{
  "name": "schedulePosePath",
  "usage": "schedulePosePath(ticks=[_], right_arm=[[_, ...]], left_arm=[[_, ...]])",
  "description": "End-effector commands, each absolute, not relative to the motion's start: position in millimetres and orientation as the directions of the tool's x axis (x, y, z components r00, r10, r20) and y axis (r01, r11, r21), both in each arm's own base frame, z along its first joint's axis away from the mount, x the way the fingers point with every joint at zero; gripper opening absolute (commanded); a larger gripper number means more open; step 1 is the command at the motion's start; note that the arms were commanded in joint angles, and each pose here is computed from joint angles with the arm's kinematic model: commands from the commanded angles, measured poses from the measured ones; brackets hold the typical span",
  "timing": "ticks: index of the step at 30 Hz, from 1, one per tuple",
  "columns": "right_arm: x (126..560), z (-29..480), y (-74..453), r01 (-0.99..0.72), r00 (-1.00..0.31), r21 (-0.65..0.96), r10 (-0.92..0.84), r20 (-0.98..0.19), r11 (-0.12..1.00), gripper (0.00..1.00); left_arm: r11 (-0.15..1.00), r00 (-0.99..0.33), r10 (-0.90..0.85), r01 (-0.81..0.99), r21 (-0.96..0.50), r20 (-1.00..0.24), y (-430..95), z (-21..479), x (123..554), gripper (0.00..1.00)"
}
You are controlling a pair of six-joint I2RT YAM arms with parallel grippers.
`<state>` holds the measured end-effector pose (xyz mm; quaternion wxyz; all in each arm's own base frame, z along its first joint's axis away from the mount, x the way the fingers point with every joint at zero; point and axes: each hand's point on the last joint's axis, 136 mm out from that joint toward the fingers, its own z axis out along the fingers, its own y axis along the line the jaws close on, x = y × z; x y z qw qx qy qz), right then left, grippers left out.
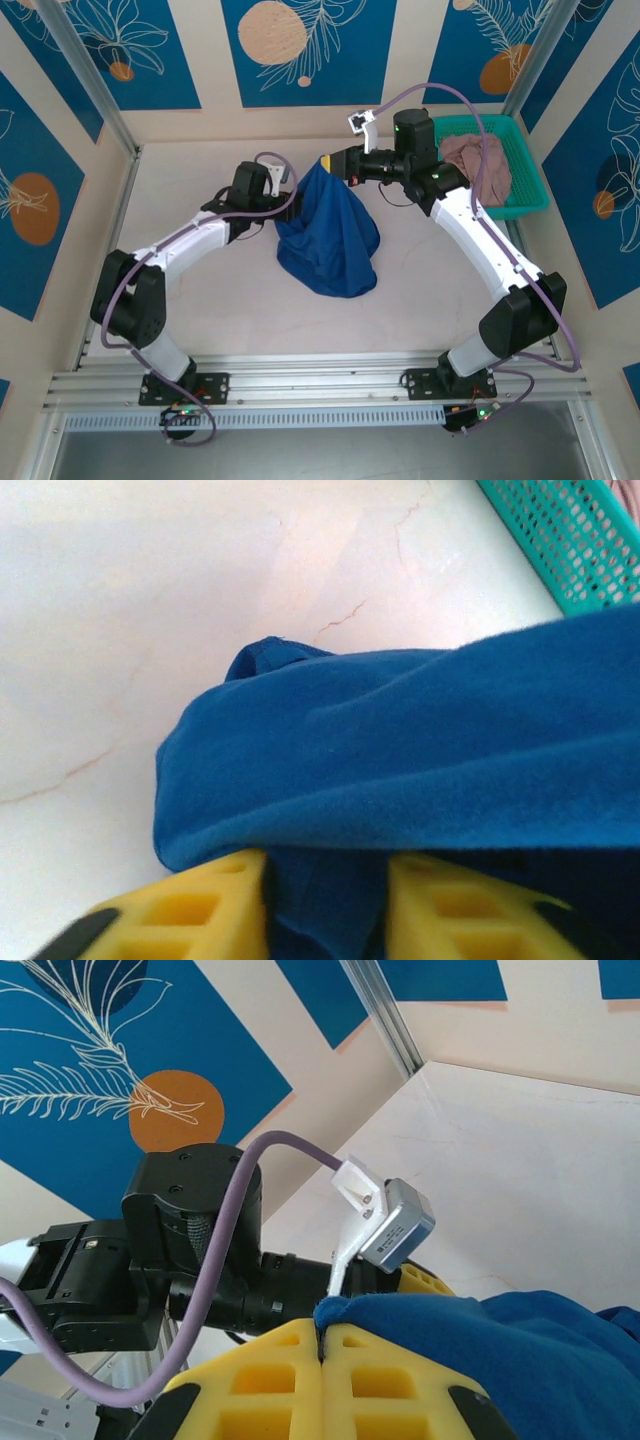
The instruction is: Fold the inside-out t-shirt
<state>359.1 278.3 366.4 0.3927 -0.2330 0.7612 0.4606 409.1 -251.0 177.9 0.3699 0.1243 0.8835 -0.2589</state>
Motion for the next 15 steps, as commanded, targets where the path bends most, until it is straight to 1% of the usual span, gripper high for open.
schedulePosePath(ticks=[1, 3, 4, 5, 6, 7, 10, 13, 15], right_arm=[[349.5, 380.2, 271.0, -0.743, -0.549, 0.495, 0.013, -0.836, 0.450, 0.00], [351.1, 382.1, 266.0, -0.738, -0.542, 0.488, 0.021, -0.840, 0.465, 0.00], [353.5, 383.1, 261.0, -0.730, -0.535, 0.478, 0.028, -0.844, 0.489, 0.00], [356.4, 381.3, 256.0, -0.713, -0.531, 0.467, 0.032, -0.847, 0.524, 0.00], [360.9, 378.7, 248.7, -0.684, -0.527, 0.450, 0.037, -0.849, 0.575, 0.00], [365.9, 375.3, 239.8, -0.649, -0.523, 0.428, 0.041, -0.852, 0.629, 0.00], [377.0, 371.1, 215.6, -0.557, -0.494, 0.369, 0.061, -0.868, 0.744, 0.00], [379.9, 376.3, 200.4, -0.515, -0.453, 0.340, 0.087, -0.887, 0.787, 0.00], [380.7, 379.3, 191.1, -0.492, -0.434, 0.317, 0.087, -0.897, 0.811, 0.00]], left_arm=[[0.817, -0.683, 0.040, 0.443, -0.370, -0.730, -256.3, 190.8, 413.4, 0.20], [0.809, -0.673, 0.031, 0.451, -0.376, -0.739, -254.3, 200.7, 412.2, 0.09], [0.797, -0.661, 0.018, 0.463, -0.389, -0.751, -252.9, 212.0, 409.6, 0.05], [0.782, -0.650, 0.001, 0.474, -0.404, -0.760, -251.5, 223.7, 405.5, 0.03], [0.759, -0.640, -0.027, 0.486, -0.432, -0.768, -249.1, 240.7, 399.7, 0.01], [0.724, -0.611, -0.060, 0.518, -0.456, -0.789, -246.8, 267.8, 389.1, 0.00], [0.619, -0.519, -0.151, 0.614, -0.490, -0.841, -239.0, 339.3, 356.5, 0.00], [0.576, -0.463, -0.214, 0.651, -0.494, -0.860, -221.8, 383.7, 335.3, 0.00], [0.560, -0.447, -0.257, 0.653, -0.509, -0.857, -208.0, 401.2, 329.1, 0.00]])
